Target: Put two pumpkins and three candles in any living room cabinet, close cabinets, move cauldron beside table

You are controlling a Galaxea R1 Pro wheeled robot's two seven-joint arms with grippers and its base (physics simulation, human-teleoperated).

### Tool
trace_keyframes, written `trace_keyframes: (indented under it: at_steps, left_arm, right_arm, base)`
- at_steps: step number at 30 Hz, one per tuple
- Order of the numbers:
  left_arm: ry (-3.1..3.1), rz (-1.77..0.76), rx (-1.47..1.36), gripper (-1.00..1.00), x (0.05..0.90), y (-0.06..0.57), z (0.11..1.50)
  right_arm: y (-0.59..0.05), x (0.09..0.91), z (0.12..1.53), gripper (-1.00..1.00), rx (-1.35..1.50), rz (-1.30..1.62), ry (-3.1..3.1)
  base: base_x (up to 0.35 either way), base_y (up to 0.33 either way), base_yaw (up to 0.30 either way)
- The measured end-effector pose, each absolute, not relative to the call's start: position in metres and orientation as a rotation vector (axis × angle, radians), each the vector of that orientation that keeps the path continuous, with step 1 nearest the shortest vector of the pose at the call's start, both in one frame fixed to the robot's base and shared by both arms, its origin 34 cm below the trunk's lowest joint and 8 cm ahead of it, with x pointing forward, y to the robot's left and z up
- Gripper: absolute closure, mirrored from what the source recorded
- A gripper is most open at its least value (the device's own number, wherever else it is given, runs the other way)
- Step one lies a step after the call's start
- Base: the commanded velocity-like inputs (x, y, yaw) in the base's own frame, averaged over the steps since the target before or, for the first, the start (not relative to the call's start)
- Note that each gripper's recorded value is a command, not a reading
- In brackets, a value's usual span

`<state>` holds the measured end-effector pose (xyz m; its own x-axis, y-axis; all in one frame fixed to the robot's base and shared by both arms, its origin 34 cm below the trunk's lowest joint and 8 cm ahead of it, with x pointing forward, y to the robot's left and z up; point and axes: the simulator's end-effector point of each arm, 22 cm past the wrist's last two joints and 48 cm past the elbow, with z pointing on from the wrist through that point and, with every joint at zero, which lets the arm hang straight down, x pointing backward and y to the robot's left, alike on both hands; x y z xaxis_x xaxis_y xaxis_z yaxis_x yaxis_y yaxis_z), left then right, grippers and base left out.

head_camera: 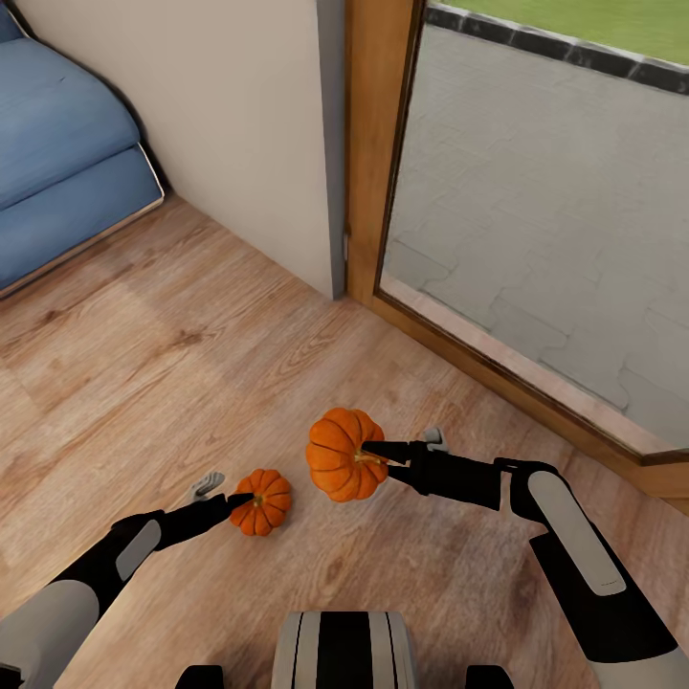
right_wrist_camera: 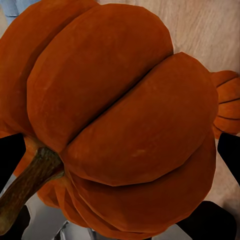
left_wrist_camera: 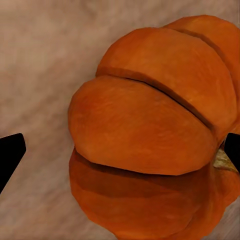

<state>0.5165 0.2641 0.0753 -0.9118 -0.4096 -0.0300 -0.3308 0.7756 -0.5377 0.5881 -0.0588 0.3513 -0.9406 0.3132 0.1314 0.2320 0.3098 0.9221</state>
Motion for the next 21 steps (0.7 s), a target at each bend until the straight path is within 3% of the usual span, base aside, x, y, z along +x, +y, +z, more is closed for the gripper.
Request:
trace_keyframes:
  at_steps: [19,20,21]
  left_arm:
    - [2.803,-0.857,-0.596,-1.00,0.522,0.247,0.077]
    - [2.803,-0.856,-0.596,1.00,0.522,0.247,0.077]
    - [2.803,-0.857,-0.596,1.00,0.522,0.247,0.077]
  right_arm:
    - [-0.059,0.588,0.351,1.00,0.518,1.729,2.483]
    - [-0.059,0.588,0.351,1.00,0.518,1.729,2.483]
    - [-0.059,0.588,0.351,1.00,0.518,1.729,2.483]
  base:
    - [0.000,0.000,0.000]
    - [0.000,0.000,0.000]
    - [0.000,0.000,0.000]
